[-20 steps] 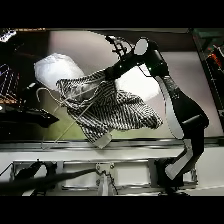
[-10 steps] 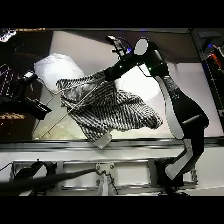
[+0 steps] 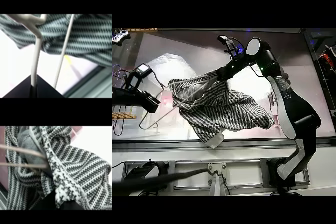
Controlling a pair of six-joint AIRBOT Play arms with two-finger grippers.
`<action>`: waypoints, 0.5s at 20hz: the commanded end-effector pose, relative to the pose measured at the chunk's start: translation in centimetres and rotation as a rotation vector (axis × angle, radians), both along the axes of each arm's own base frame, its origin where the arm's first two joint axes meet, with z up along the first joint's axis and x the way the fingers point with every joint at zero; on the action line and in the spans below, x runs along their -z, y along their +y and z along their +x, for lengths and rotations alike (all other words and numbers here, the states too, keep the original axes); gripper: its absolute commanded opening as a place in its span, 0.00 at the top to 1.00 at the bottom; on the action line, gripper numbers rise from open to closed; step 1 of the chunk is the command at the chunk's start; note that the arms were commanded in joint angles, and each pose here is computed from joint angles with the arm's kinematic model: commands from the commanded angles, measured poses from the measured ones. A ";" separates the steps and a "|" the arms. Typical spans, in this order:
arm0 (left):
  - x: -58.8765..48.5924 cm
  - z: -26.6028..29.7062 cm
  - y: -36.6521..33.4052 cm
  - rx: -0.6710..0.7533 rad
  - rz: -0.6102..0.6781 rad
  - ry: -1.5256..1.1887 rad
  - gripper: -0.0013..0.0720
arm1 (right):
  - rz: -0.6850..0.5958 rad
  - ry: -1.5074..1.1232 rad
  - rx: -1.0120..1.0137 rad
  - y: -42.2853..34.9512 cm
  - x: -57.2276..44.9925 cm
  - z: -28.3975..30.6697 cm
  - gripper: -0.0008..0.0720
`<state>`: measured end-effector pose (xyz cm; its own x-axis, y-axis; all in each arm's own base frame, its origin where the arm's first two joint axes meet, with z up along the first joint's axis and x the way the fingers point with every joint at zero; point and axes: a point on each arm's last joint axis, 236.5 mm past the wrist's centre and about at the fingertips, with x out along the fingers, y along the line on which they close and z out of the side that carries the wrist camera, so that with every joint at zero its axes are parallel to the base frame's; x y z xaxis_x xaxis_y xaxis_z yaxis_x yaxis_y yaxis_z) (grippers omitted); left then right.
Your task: Fold the clothes and pants, and hang the long-sleeved shirts on hangers.
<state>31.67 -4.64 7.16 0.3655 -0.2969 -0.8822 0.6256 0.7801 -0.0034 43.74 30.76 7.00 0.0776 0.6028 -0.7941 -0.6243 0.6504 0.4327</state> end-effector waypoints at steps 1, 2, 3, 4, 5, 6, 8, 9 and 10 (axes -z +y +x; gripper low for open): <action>-1.9 1.1 -0.1 -0.001 -0.005 -0.057 0.95 | 0.000 -0.002 0.001 0.0 0.0 0.1 0.95; -1.9 1.0 -0.2 0.001 -0.007 -0.052 0.95 | 0.000 -0.002 0.001 0.0 0.0 0.0 0.95; -1.8 1.1 -0.2 0.001 -0.008 -0.050 0.95 | 0.000 -0.001 0.000 0.0 0.0 0.0 0.95; -1.6 1.1 -0.2 0.001 -0.007 -0.045 0.95 | 0.000 -0.001 0.001 0.0 0.0 0.0 0.95; -1.4 1.1 -0.2 0.002 -0.009 -0.038 0.95 | 0.000 -0.001 0.001 0.0 0.0 0.0 0.95; -1.2 1.1 -0.3 0.005 -0.011 -0.027 0.95 | 0.001 -0.002 0.001 0.0 0.0 0.0 0.95; -0.6 1.0 -0.5 0.028 -0.006 -0.007 0.95 | 0.001 -0.001 0.001 0.0 0.0 0.0 0.95; -0.4 1.0 -0.5 0.032 -0.007 -0.002 0.95 | 0.002 -0.002 0.001 0.0 0.0 0.0 0.95; -0.1 1.1 -0.5 0.031 -0.008 0.008 0.95 | 0.002 -0.002 0.001 0.0 -0.1 0.0 0.95</action>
